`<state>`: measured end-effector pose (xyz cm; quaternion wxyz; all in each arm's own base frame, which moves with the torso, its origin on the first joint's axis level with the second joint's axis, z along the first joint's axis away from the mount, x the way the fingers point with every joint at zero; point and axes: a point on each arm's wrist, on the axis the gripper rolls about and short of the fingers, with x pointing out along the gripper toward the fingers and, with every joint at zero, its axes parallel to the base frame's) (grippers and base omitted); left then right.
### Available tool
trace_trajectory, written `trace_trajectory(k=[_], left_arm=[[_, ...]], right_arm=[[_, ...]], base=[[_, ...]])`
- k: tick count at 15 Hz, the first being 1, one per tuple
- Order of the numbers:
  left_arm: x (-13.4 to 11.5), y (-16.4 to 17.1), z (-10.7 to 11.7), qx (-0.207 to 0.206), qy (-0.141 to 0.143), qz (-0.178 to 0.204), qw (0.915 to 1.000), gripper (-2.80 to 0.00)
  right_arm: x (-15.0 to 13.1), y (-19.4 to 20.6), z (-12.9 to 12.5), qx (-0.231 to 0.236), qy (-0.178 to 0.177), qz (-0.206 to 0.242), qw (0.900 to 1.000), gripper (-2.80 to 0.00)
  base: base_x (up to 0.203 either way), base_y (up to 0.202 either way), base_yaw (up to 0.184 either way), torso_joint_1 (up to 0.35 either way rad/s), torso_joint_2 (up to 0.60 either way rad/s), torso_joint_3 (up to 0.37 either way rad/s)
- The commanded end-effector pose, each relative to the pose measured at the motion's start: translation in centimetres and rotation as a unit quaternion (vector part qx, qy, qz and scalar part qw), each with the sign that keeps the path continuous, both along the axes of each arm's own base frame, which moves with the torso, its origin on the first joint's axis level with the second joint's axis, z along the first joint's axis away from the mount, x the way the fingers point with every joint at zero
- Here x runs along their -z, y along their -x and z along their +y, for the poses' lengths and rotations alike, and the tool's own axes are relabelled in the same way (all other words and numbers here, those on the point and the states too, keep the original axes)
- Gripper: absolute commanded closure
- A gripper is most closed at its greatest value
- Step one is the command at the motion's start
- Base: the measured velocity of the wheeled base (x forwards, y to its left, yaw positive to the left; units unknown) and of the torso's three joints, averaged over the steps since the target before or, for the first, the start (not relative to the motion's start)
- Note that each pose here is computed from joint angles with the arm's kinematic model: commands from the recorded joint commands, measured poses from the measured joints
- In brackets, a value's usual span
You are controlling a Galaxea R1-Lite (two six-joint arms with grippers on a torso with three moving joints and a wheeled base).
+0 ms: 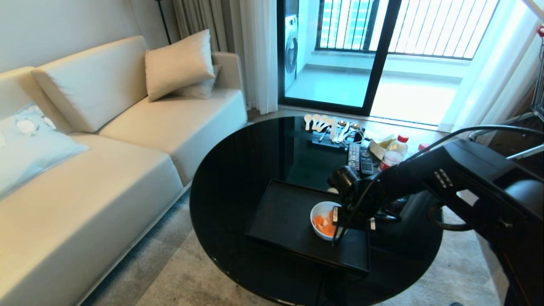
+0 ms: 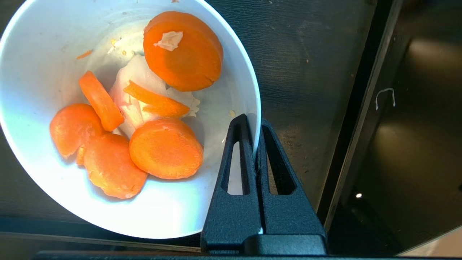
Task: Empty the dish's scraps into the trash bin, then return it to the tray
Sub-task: Pick up the bowl with leftover food
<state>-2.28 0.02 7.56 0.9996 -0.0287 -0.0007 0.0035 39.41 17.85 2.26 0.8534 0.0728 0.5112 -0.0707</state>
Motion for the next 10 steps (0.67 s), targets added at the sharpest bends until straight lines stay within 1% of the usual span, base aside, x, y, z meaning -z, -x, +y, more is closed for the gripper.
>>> trace_trajectory(k=[1,4,7,10], left_arm=[[0.0,0.0,0.0,0.000,0.000,0.000,1.0000,0.00],[0.0,0.0,0.0,0.000,0.000,0.000,1.0000,0.00],[0.0,0.0,0.0,0.000,0.000,0.000,1.0000,0.00],[0.0,0.0,0.0,0.000,0.000,0.000,1.0000,0.00]], right_arm=[[-0.7,0.1,0.0,0.011,-0.008,-0.006,1.000,0.00],[-2.4,0.4,-0.2,0.040,-0.028,-0.015,0.999,0.00],[-4.0,1.3,-0.6,0.088,-0.046,-0.003,0.995,0.00],[-5.2,2.5,-1.2,0.112,-0.057,0.000,0.992,0.00]], base=[[0.000,0.000,0.000,0.000,0.00,0.000],[0.000,0.000,0.000,0.000,0.00,0.000],[0.000,0.000,0.000,0.000,0.00,0.000],[0.000,0.000,0.000,0.000,0.00,0.000]])
